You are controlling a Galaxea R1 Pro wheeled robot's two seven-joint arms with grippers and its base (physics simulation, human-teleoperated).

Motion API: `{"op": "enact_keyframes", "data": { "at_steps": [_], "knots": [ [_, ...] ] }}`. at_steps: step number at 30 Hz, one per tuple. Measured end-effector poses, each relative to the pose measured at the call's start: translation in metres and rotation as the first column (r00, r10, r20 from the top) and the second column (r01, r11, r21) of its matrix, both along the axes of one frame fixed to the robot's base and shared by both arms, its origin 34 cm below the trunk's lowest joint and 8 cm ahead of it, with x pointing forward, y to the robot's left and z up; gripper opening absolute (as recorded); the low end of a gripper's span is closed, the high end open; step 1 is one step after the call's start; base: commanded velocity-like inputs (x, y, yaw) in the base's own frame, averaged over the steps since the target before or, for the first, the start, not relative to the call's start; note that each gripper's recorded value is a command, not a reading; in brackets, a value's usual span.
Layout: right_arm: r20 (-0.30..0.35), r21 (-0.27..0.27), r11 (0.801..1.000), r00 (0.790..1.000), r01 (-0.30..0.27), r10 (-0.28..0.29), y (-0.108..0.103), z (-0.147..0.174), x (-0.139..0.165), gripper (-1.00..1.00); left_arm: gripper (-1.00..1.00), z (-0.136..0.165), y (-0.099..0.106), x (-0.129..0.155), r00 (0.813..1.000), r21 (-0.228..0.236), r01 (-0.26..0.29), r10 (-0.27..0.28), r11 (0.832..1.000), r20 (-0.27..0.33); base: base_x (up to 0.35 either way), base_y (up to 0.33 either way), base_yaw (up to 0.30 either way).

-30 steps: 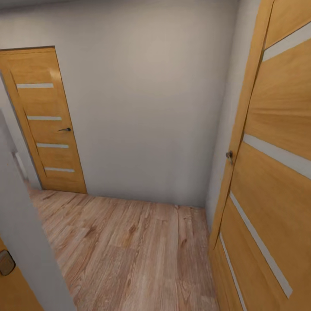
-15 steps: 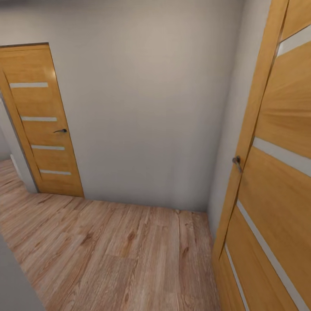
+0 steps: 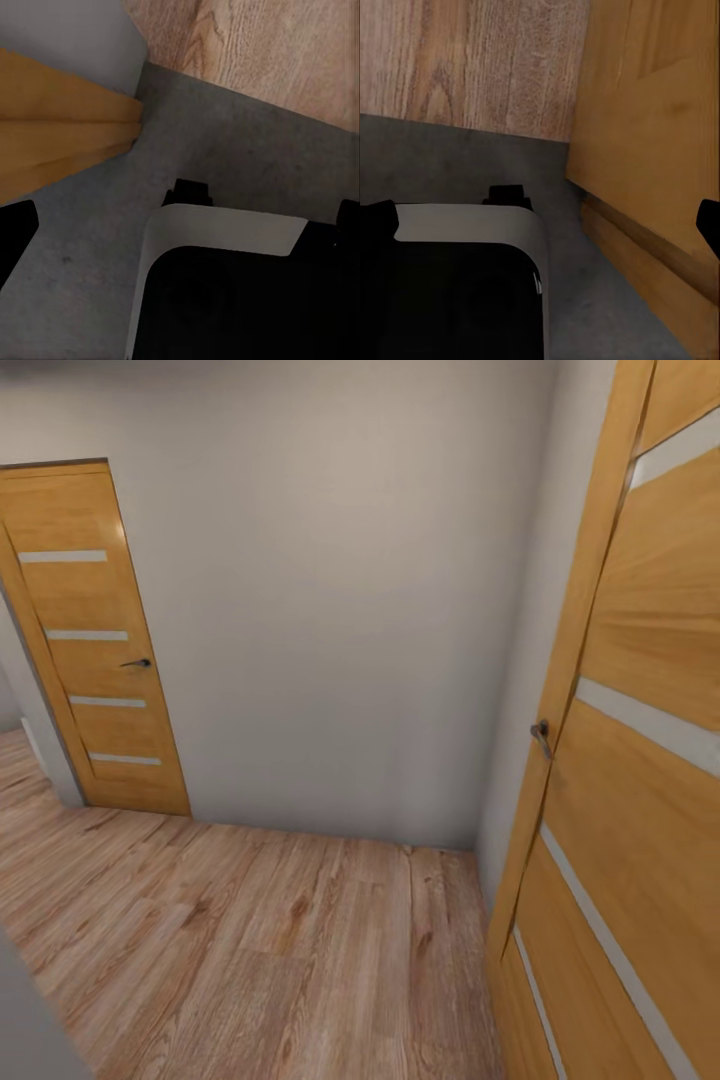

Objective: Move the two storage containers from the living room to the garage. In the garage, place one container on the floor and stack the other container on top of it (either order is fine).

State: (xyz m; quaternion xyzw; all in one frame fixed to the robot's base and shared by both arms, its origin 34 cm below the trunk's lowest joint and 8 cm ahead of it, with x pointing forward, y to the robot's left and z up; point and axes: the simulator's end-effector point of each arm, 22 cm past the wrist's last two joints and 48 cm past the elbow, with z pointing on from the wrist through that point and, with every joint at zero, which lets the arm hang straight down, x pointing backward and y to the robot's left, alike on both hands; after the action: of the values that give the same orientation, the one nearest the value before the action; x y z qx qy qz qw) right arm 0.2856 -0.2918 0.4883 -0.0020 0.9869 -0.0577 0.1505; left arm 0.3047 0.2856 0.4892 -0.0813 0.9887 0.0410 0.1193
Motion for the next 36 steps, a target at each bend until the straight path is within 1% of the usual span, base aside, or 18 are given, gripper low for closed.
{"op": "enact_keyframes", "data": {
  "at_steps": [13,16,22,36],
  "knots": [
    [0.000,0.000,1.000,1.000,0.000,0.000,0.0001,0.0000,0.0002,1.00,1.00,0.0000,0.0002,-0.0003,1.000,0.001,0.000,0.000,1.000,0.000,0.002,-0.013,0.000],
    [0.000,0.000,1.000,1.000,0.000,0.000,0.0001,0.0001,0.0000,1.00,1.00,0.0001,0.0007,-0.0004,1.000,0.001,0.000,0.000,1.000,0.000,0.104,0.000,0.000],
    [0.001,0.000,1.000,1.000,0.000,0.000,0.0000,0.0002,-0.0001,1.00,1.00,0.0002,0.0012,-0.0004,1.000,0.002,0.000,0.000,1.000,0.000,0.255,0.000,0.000],
    [0.001,0.000,1.000,1.000,0.000,0.000,0.0001,0.0002,-0.0001,1.00,1.00,0.0002,0.0013,-0.0008,1.000,0.002,0.000,0.000,1.000,0.000,0.318,0.006,0.000]
  ]
}}
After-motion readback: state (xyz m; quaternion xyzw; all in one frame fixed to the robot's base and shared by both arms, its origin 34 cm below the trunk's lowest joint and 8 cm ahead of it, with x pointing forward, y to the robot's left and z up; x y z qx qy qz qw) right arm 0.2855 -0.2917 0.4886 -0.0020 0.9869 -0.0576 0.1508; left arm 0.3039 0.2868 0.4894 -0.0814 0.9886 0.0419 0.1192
